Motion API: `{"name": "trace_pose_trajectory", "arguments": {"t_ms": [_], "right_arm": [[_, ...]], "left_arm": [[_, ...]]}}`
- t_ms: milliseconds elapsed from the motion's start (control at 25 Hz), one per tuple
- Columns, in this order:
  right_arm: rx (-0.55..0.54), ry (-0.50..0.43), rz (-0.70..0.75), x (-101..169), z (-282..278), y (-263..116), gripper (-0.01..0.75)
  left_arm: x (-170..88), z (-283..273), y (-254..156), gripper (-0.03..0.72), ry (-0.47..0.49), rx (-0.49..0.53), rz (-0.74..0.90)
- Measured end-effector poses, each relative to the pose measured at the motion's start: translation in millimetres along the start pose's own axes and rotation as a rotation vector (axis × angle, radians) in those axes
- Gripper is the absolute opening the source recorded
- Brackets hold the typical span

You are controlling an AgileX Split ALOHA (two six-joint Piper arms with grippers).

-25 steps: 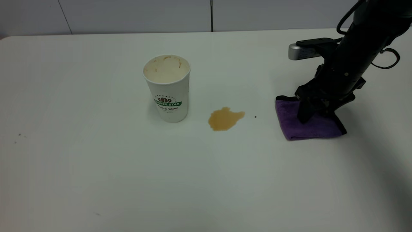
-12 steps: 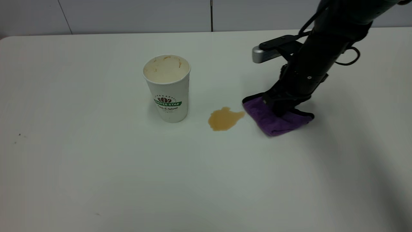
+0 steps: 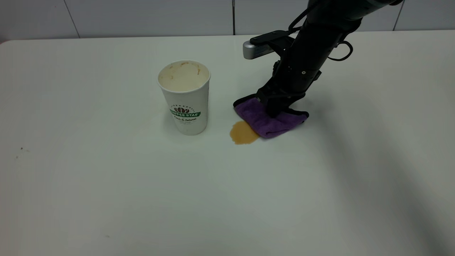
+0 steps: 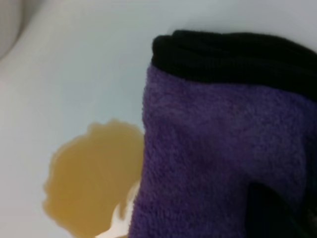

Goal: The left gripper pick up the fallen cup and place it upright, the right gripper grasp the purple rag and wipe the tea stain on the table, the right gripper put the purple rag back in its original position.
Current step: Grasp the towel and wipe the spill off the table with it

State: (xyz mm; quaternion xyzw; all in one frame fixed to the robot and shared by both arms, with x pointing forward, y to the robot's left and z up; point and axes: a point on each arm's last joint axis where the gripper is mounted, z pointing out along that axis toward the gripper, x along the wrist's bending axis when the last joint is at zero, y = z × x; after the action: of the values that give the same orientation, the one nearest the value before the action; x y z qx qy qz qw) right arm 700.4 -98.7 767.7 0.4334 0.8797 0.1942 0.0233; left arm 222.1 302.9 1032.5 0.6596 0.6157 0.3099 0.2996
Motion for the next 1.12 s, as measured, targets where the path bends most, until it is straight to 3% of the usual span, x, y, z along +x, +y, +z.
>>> {"name": "trace_pose_trajectory", "arguments": {"t_ms": [440,800,1120], "right_arm": [[0.068,0.078,-0.099,52.5,10.9,4.9,0.045],[0.151,0.104,-0.137,57.4,10.2,-2.1,0.046],[0.299,0.213,-0.110,65.9,9.4,-17.3,0.048]], "left_arm": [[0.0,0.0,0.0,0.427,0.000,0.000,0.000],[0.0,0.0,0.0,0.427,0.000,0.000,-0.001],[0.0,0.0,0.0,0.427,0.000,0.000,-0.002]]}}
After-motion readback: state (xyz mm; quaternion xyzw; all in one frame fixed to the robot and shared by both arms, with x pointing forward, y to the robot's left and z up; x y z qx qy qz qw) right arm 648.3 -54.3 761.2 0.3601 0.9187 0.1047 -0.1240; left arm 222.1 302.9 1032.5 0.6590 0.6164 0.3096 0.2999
